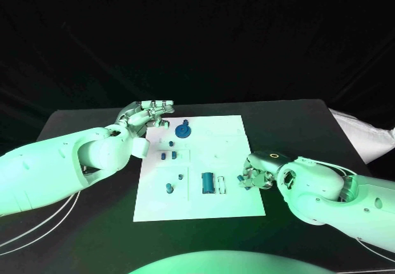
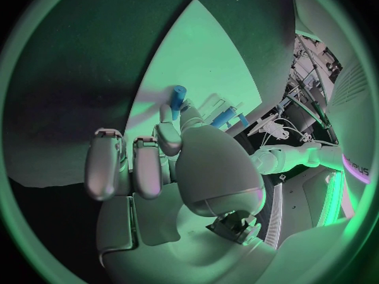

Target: Assemble the parts on the task board

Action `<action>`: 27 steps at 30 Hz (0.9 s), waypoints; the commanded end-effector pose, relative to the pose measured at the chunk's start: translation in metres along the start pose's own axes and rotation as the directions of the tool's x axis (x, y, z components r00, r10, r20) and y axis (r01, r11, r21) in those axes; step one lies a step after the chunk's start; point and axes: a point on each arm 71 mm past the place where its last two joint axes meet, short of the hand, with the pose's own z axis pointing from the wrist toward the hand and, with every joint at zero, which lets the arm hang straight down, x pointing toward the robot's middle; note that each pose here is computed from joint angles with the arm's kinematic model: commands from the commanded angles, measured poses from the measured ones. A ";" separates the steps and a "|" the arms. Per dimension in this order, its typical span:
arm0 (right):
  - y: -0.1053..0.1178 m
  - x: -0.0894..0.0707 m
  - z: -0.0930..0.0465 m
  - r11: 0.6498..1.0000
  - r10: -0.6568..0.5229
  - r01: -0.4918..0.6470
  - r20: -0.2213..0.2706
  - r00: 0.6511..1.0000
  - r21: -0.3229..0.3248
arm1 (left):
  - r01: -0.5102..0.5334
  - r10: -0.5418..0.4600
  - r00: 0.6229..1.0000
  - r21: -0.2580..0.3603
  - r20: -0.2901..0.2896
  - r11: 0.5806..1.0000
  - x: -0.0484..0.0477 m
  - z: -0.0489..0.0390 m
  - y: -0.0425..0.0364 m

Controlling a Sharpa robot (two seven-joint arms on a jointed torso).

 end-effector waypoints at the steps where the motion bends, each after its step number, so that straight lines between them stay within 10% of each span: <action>1: 0.000 0.019 0.000 0.985 -0.168 0.169 -0.090 0.982 0.010 | 0.004 -0.004 1.000 0.006 -0.021 1.000 0.0019 0.0000 -0.0003; 15: 0.005 0.021 0.000 0.979 -0.202 0.203 -0.088 0.975 -0.004 | 0.004 -0.004 1.000 0.004 -0.021 1.000 0.0016 -0.0002 0.0003; 27: 0.004 0.018 -0.003 0.999 0.041 -0.039 -0.058 0.997 0.028 | 0.004 -0.004 1.000 0.004 -0.021 1.000 0.0015 -0.0003 0.0004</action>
